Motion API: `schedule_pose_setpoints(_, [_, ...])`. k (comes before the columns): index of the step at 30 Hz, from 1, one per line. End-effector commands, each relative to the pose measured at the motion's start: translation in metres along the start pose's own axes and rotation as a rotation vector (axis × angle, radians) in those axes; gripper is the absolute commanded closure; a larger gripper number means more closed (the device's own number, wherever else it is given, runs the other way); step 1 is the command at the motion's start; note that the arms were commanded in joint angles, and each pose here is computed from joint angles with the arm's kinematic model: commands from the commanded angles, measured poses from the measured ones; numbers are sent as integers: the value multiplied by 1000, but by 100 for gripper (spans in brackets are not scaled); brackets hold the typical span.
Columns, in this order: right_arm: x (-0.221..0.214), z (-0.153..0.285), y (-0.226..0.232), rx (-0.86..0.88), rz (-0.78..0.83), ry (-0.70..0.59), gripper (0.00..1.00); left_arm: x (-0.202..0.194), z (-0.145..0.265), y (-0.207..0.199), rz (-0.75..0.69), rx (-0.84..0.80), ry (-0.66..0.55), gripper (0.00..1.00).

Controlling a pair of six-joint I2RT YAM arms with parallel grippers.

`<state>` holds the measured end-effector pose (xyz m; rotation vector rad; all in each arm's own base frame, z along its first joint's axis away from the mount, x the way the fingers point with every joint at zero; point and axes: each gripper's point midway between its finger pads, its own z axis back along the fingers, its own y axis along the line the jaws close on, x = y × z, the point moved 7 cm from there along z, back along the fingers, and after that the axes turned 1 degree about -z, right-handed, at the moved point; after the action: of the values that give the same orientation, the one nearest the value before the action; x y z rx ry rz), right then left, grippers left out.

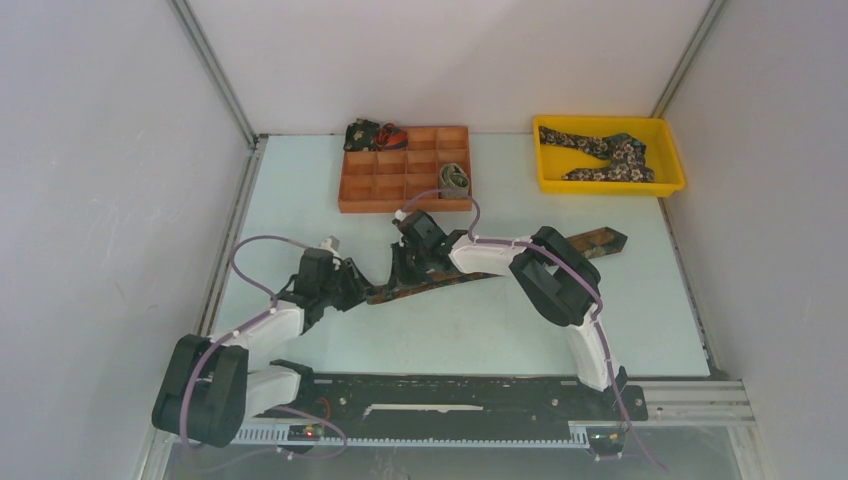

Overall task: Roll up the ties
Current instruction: Roll the tie at the center of the board.

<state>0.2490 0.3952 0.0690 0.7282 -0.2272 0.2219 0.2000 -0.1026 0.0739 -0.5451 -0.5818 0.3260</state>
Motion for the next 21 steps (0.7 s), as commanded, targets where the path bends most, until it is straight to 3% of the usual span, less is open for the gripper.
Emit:
schedule_pose_setpoints(1, [-14, -12, -27, -93, -14, 37, 100, 3, -3, -3, 10, -41, -15, 58])
schedule_pose_setpoints(11, [0, -1, -13, -61, 9, -3, 100, 7, 0, -8, 3, -67, -39, 100])
schedule_pose_setpoints(16, [6, 7, -2, -52, 29, -22, 79, 7, 1, -8, 1, -67, -40, 100])
schedule_pose_setpoints(21, [17, 20, 11, -47, 57, -48, 73, 7, 2, -8, 3, -63, -41, 100])
